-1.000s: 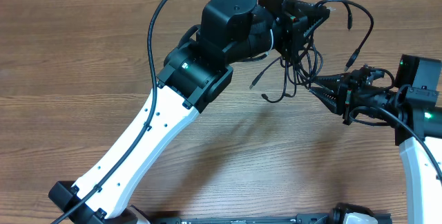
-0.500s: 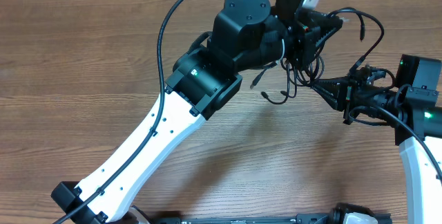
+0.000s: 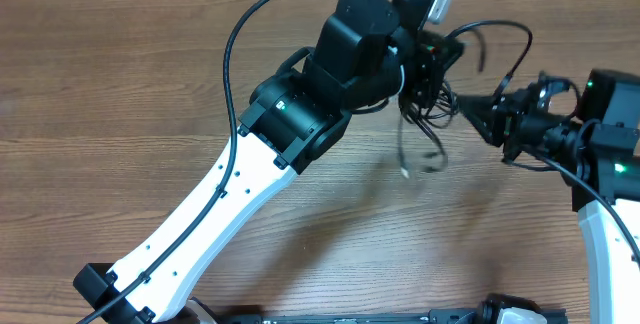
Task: Untangle cables
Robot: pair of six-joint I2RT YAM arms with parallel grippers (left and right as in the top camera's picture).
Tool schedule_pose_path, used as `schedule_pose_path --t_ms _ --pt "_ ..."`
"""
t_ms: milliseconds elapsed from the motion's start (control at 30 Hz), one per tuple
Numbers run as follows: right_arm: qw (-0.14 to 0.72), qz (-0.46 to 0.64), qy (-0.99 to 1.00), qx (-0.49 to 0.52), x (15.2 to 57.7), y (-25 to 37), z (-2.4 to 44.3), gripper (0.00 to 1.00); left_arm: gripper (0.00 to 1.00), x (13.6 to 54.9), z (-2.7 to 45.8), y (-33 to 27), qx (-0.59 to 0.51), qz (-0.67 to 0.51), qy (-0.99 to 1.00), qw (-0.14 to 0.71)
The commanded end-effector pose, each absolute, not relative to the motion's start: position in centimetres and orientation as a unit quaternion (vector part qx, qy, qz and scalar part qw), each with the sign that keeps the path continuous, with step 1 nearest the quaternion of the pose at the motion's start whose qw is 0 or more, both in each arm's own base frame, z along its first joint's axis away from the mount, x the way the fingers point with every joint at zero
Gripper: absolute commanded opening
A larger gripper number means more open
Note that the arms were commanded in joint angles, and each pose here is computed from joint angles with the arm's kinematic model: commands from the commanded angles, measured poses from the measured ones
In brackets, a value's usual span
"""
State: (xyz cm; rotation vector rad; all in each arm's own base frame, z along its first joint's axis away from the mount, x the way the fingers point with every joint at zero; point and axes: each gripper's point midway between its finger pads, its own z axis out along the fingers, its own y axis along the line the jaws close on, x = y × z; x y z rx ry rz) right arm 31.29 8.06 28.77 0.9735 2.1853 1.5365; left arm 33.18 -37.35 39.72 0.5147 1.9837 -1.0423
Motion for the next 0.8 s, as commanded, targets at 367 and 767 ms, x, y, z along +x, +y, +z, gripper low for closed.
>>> schedule_pose_path --t_ms 367,767 --pt "0.281 0.546 0.754 0.234 29.9 8.4 35.0 0.04 0.04 34.0 39.9 -34.8 0.162 -0.358 0.81 0.435" --pt "0.227 0.505 0.771 0.316 29.4 7.4 31.2 0.49 0.04 35.3 40.2 -33.7 0.136 -0.36 0.811 0.44"
